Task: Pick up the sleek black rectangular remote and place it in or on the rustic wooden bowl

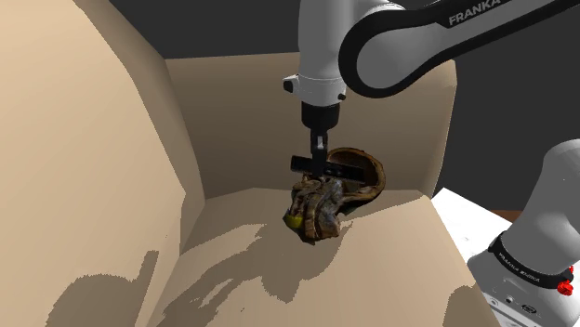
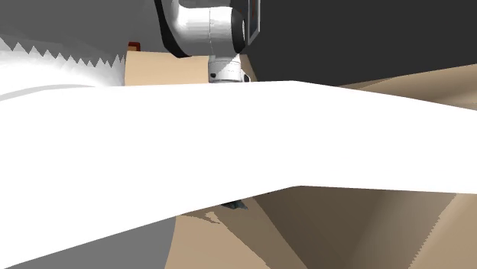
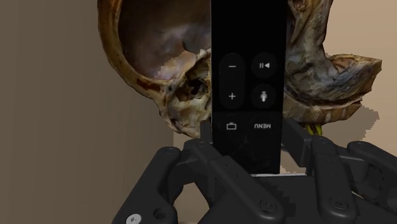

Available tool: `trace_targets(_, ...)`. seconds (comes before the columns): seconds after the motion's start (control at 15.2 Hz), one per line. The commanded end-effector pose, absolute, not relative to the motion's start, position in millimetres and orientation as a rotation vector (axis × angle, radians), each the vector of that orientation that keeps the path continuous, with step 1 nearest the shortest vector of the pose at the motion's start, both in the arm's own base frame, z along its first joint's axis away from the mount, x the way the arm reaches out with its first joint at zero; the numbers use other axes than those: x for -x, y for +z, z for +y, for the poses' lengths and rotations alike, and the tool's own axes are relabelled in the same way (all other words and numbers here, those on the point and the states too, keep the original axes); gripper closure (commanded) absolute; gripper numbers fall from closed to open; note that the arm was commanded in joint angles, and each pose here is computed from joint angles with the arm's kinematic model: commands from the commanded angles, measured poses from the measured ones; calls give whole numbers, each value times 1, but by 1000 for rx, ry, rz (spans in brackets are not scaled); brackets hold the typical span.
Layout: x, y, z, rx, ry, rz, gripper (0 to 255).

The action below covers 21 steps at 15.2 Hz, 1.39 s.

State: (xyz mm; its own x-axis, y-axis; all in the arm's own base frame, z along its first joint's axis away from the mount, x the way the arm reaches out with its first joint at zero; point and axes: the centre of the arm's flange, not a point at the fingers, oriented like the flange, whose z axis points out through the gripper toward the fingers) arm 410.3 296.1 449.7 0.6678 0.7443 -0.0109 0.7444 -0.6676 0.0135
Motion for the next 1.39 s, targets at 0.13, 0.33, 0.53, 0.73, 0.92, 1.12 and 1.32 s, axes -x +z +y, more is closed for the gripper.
trace_targets(0.13, -410, 448, 296, -2854, -6, 1274, 255)
trace_targets(0.33, -410, 448, 296, -2854, -7, 1274, 255)
trace_targets(0.53, -410, 448, 296, -2854, -7, 1274, 0)
trace_targets(0.73, -410, 448, 296, -2854, -7, 1274, 0)
trace_targets(0.92, -410, 488, 297, -2854, -6, 1274, 0)
trace_targets(1.12, -410, 498, 297, -2854, -6, 1274, 0)
trace_targets(1.32, -410, 498, 297, -2854, -6, 1274, 0)
